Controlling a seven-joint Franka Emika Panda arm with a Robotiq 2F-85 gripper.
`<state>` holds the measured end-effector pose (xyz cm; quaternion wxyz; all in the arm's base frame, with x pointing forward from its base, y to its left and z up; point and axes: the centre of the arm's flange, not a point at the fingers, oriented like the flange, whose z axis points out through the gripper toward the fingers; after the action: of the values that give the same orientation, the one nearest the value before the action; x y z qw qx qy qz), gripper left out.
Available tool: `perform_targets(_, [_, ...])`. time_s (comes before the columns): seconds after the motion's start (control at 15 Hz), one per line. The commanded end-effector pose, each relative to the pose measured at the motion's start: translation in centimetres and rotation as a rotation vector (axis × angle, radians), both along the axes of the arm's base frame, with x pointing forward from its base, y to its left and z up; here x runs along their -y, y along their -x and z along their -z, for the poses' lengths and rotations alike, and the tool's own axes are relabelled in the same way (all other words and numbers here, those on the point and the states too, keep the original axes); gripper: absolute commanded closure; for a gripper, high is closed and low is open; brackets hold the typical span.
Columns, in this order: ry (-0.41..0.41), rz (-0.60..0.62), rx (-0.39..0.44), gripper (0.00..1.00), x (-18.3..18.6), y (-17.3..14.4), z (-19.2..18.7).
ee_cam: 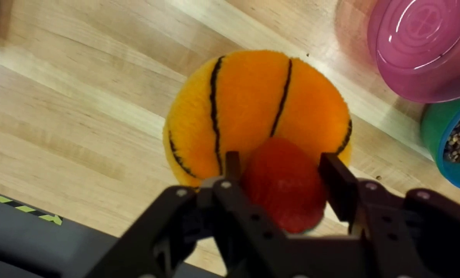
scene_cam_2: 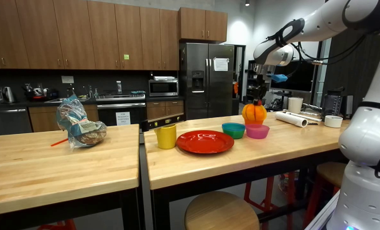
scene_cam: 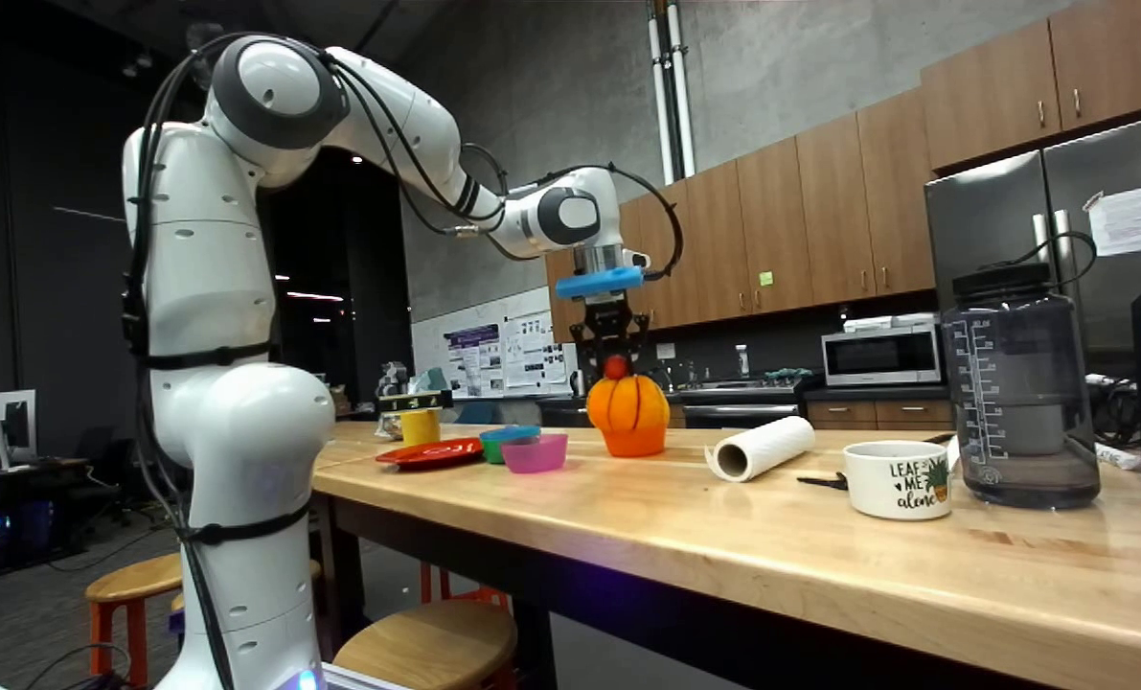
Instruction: Put the red ball on the orange thing
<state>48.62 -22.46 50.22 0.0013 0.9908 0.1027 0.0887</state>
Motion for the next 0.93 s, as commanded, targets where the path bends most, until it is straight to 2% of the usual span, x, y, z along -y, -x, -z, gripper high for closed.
perform_targets(0.0, [-0.004, -0.012, 0.009, 0.15, -0.2, 1.0, -0.1])
perform_targets(0.13, [-0.003, -0.011, 0.011, 0.02, -0.2, 1.1, -0.2])
perform_targets(0.2, [-0.002, -0.012, 0.013, 0.00, -0.2, 1.1, -0.2])
perform_targets(0.87, [0.006, -0.007, 0.042, 0.00, -0.3, 1.7, -2.6])
